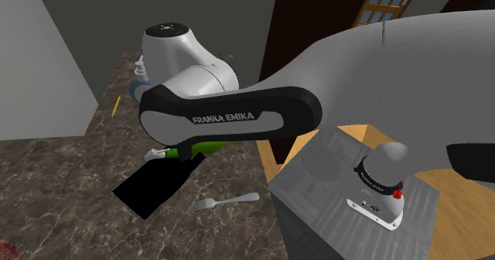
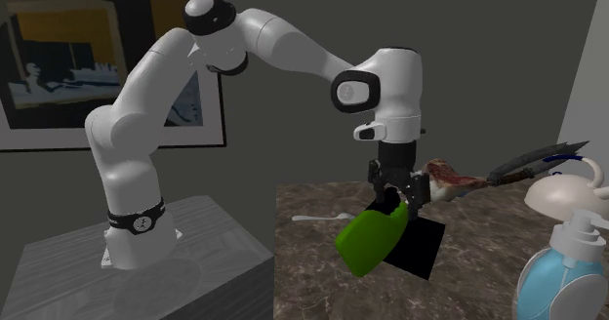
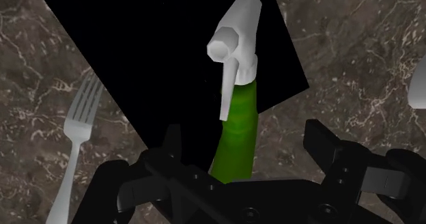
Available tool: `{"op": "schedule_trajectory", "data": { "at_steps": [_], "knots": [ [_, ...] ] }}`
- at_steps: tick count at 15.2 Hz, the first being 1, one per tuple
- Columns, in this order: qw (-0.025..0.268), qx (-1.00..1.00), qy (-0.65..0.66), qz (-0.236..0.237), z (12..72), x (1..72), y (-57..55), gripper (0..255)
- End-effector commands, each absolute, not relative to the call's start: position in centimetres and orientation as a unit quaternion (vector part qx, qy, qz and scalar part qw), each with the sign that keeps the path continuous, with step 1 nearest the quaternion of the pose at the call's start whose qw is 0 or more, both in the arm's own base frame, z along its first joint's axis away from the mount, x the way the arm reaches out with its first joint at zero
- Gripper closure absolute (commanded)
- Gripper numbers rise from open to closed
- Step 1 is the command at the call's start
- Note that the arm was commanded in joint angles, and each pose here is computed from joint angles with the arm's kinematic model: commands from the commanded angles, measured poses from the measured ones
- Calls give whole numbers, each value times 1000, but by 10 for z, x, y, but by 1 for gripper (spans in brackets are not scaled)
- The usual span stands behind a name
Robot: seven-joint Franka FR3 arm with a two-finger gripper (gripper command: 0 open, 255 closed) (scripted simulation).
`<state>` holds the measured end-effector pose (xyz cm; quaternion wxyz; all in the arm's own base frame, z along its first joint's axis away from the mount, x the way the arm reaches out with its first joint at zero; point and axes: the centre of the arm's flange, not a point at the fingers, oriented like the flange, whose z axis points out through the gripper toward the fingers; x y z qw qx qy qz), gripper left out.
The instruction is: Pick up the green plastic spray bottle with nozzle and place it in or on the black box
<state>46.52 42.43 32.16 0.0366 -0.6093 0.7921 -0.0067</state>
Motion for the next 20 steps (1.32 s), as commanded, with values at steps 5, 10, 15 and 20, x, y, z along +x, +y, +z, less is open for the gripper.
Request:
{"op": "schedule_trajectory", "data": {
  "at_steps": [5,10,15,20],
  "knots": [
    [37,-609,792,-6,314,464,423,0],
    [37,-609,792,-6,314,464,424,255],
    [37,-609,792,-6,314,464,423,255],
    [37,-609,792,-6,325,464,423,255]
  ]
}}
